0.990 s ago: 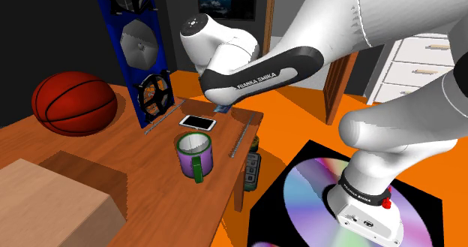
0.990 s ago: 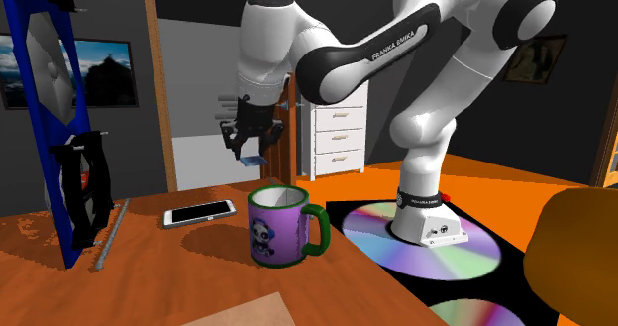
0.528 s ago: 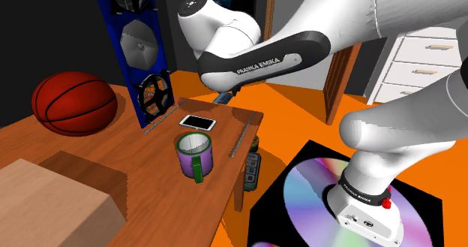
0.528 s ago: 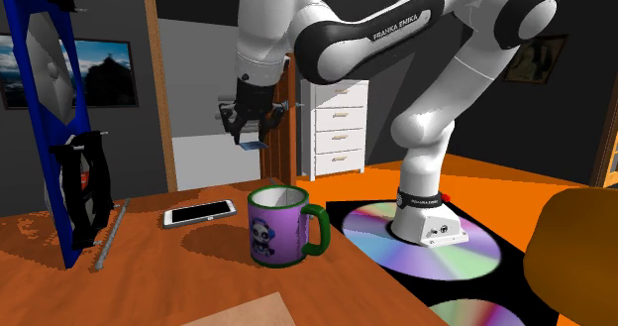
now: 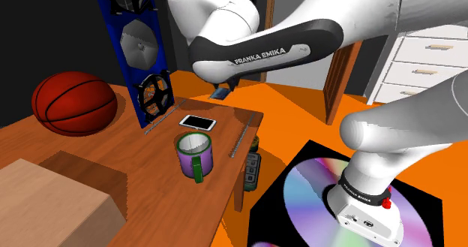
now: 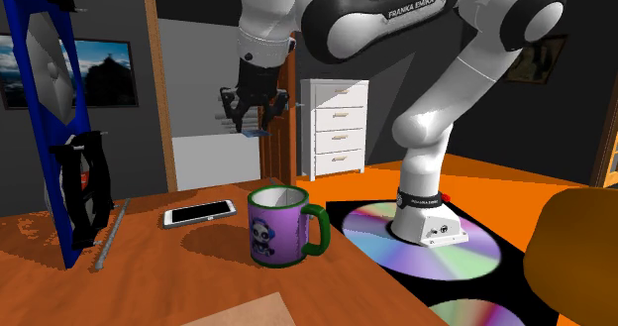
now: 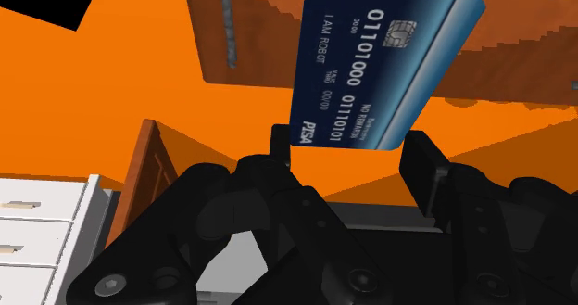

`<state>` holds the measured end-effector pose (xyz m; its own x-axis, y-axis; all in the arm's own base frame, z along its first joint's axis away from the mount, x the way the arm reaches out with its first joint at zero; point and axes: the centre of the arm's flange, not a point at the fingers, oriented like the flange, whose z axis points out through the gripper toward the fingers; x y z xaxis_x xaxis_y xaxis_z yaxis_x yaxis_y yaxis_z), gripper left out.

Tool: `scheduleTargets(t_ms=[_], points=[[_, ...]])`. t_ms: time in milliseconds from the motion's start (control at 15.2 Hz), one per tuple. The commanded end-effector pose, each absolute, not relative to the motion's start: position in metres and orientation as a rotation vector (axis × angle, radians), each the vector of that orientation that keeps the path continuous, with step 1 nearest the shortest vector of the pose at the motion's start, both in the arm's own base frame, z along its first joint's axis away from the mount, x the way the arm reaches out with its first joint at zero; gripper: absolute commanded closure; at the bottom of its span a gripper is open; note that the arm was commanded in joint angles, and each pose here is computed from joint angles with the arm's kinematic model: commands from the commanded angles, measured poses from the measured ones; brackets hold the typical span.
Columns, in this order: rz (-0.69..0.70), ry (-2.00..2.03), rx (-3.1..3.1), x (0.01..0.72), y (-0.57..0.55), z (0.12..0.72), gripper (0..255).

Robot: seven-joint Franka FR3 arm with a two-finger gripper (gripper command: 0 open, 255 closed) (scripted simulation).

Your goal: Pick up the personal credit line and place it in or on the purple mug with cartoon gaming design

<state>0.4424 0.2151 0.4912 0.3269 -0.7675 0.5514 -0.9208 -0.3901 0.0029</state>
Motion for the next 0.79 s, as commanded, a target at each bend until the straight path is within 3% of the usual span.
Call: scheduleTargets(t_ms=[0,726], points=[[0.682,-1.51,2.281,0.434,0.239,0.493,255],[0.682,-1.51,2.281,0.38,0.373,0.504,255]])
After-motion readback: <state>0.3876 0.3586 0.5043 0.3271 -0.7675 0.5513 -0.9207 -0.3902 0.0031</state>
